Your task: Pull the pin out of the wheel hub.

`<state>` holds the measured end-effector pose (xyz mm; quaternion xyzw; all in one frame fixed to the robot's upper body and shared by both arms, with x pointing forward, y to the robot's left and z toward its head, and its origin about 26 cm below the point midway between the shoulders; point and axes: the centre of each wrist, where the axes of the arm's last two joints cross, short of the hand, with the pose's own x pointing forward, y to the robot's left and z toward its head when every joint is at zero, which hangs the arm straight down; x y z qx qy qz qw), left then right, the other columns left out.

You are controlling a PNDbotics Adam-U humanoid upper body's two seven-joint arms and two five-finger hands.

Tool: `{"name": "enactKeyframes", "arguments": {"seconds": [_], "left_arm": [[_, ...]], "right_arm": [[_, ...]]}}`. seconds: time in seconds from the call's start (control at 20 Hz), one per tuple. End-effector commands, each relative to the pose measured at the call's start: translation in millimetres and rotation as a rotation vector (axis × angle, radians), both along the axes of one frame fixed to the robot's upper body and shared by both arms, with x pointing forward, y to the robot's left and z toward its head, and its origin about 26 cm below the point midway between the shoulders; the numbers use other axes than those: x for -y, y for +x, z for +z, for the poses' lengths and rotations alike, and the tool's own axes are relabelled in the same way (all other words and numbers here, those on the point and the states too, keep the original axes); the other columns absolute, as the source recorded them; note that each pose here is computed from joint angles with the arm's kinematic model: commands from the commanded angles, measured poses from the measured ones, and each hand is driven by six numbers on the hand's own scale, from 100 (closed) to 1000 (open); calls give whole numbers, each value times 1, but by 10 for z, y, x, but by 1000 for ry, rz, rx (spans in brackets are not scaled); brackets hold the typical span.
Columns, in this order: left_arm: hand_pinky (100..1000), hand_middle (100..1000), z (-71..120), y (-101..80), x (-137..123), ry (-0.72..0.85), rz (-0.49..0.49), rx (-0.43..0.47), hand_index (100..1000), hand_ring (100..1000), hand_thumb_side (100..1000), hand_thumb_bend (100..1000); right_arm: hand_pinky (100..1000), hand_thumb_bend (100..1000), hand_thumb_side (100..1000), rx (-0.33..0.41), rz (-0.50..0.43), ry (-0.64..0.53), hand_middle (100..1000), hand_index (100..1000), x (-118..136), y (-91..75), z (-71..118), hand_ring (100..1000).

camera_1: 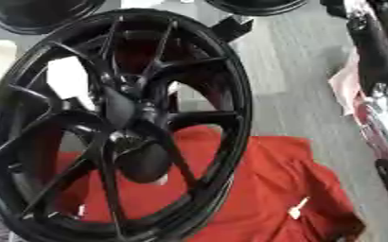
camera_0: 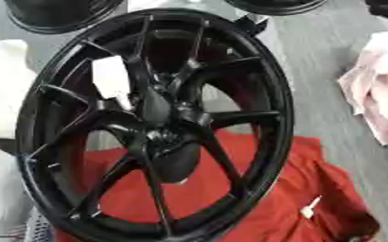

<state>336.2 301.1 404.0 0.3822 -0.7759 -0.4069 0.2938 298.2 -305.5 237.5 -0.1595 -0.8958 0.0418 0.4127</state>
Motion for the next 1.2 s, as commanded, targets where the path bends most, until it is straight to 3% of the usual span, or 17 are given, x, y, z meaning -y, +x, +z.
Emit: {"name": "enactKeyframes", "arguments": {"seconds": [0.05, 0.7, 1.2], "left_arm": [[799, 664, 102, -64, -62, -4, 16, 34, 839, 736, 654, 100], [802, 670, 64, -60, -25, 25, 3, 10, 845, 739, 669, 100], [808, 716, 59, -229, 362, 362, -129, -144, 851, 767, 635, 100]], "right_arm": [[779, 100, 689, 34, 2, -11, 617, 634, 5, -31, 91, 711], [779, 100, 689, 35, -1, -8, 617, 634, 7, -32, 85, 710], [779, 100, 697, 26, -1, -11, 616, 634, 6, -34, 71, 710]]}}
